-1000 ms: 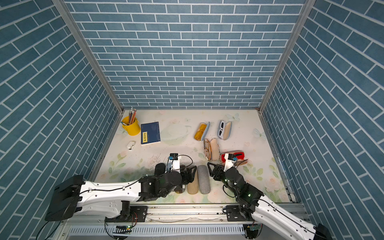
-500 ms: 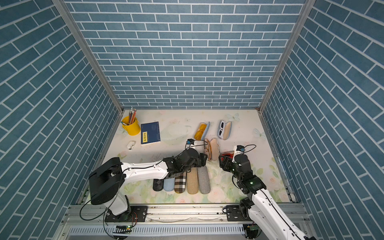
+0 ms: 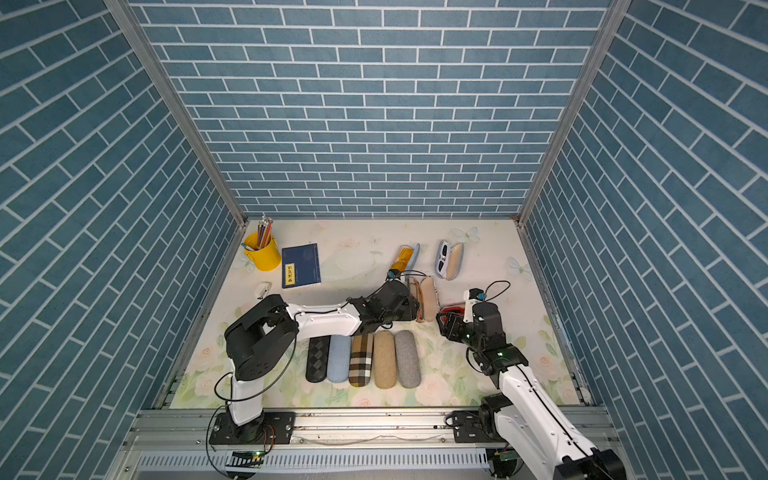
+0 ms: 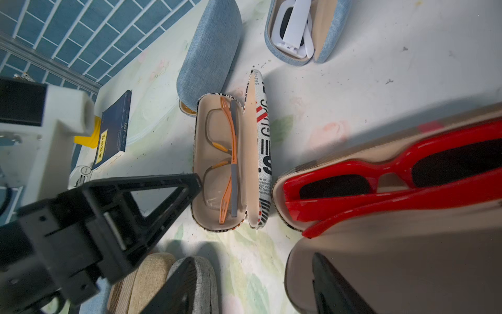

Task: Close the glasses case
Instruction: Adjust the glasses case at the center of the board.

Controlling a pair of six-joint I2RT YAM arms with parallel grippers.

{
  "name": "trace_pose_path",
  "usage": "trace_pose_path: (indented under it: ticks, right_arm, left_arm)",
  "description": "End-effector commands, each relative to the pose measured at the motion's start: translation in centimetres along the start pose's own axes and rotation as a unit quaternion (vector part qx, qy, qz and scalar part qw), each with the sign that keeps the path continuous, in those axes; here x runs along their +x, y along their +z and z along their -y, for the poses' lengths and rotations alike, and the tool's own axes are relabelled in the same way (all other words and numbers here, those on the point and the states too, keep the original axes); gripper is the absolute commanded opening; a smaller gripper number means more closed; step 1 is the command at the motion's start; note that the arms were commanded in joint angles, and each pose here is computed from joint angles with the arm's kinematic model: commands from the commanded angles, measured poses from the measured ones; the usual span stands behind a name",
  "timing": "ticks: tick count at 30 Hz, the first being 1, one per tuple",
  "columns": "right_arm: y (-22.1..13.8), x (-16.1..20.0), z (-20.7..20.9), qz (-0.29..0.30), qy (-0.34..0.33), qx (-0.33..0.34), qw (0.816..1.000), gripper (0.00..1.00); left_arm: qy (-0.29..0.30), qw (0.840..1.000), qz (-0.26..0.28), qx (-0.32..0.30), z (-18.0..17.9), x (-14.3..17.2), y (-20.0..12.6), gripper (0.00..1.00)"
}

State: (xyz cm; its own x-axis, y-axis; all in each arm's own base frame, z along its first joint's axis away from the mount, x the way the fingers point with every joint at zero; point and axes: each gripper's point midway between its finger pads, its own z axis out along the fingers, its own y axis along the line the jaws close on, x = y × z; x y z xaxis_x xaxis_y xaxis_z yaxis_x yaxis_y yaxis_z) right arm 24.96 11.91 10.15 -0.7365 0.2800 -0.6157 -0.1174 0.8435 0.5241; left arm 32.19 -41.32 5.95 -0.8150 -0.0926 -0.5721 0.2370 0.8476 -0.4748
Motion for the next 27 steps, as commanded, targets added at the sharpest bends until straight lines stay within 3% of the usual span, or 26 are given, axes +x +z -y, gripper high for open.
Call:
trace_pose_path:
  ticks: [1, 12, 22, 27]
  right_arm:
    - [-0.4, -1.9, -1.4, 0.020, -0.034, -0.018, 0.999, 0.66]
    - [-0.1, -2.1, -1.9, 0.017, -0.037, -0.031, 0.999, 0.64]
    - [1.0, -0.4, -4.9, -0.018, -0.055, -0.100, 0.993, 0.62]
    - [2.2, -0.5, -4.9, -0.025, -0.049, -0.084, 0.995, 0.62]
  left_arm:
    - [0.004, 1.000, -0.013, -0.006, -1.1, 0.3, 0.6, 0.53]
    - [-0.013, 1.000, -0.008, -0.020, -4.7, 1.1, -0.7, 0.36]
    - [-0.015, 1.000, 0.002, -0.025, -6.0, 1.2, -2.3, 0.36]
    - [-0.020, 1.000, 0.002, -0.007, -5.6, 1.4, -2.2, 0.35]
